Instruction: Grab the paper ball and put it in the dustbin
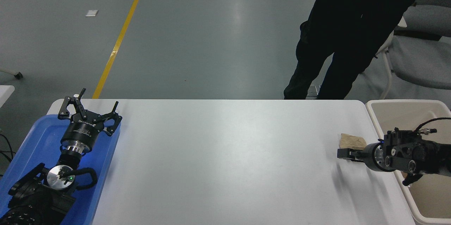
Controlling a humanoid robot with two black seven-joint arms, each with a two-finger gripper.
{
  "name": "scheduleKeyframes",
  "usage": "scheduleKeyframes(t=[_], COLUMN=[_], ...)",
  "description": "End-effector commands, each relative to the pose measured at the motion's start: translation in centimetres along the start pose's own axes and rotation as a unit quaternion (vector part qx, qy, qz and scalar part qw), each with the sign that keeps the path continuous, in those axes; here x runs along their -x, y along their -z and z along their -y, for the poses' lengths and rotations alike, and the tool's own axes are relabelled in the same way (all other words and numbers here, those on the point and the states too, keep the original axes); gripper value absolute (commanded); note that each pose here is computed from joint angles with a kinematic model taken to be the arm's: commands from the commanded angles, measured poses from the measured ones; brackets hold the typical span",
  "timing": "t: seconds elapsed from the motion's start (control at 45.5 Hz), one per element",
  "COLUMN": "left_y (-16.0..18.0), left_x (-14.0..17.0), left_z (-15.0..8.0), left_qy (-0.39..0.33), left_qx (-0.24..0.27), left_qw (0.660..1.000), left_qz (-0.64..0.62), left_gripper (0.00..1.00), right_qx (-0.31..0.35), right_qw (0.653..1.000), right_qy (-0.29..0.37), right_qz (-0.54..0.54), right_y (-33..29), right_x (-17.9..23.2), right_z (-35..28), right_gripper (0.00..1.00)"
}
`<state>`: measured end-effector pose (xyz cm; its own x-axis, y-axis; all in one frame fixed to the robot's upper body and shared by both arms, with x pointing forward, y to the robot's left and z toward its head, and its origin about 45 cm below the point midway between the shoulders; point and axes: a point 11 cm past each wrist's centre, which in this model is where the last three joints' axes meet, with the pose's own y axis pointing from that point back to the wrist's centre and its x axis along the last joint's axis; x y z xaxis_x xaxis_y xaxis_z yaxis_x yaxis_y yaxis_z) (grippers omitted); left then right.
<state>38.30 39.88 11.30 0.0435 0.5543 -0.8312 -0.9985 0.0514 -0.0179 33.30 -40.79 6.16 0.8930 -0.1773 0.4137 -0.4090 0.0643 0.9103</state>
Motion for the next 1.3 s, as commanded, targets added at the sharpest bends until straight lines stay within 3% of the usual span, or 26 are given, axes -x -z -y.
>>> scheduleKeyframes(t=[0.0,0.352,0.593,0.945,1.143,1.275], left_y=[0.0,0.0,0.0,0.0,0.0,0.0], left_x=[0.0,0.1,0.1,0.1,0.1,0.0], left_z=[0.0,0.1,0.1,0.1,0.1,0.0], left_qy=[0.0,0.001,0.001,0.001,0.001,0.0], left_qx=[0.0,0.0,-0.001,-0.001,-0.001,-0.002], left_qw=[1.0,1.0,1.0,1.0,1.0,1.0], left_qz=[0.0,0.0,0.001,0.001,0.001,0.001], left_gripper=[0.99,0.99,0.99,0.99,0.99,0.99], right_qx=[0.003,0.009,0.002,0.017,-0.031,-0.061], right_qw=[1.0,1.0,0.994,0.99,0.984,0.982], right_qy=[0.0,0.008,0.022,0.049,0.13,0.145], right_qz=[0.004,0.021,0.103,0.133,0.122,0.107], right_y=[-0.5,-1.1,-1.5,-0.2,3.1,5.2], right_x=[0.0,-0.2,-1.5,-5.6,-9.0,-11.9], right_z=[-0.1,-0.9,-4.9,-14.6,-20.7,-26.0], right_gripper=[1.0,1.0,1.0,1.0,1.0,1.0])
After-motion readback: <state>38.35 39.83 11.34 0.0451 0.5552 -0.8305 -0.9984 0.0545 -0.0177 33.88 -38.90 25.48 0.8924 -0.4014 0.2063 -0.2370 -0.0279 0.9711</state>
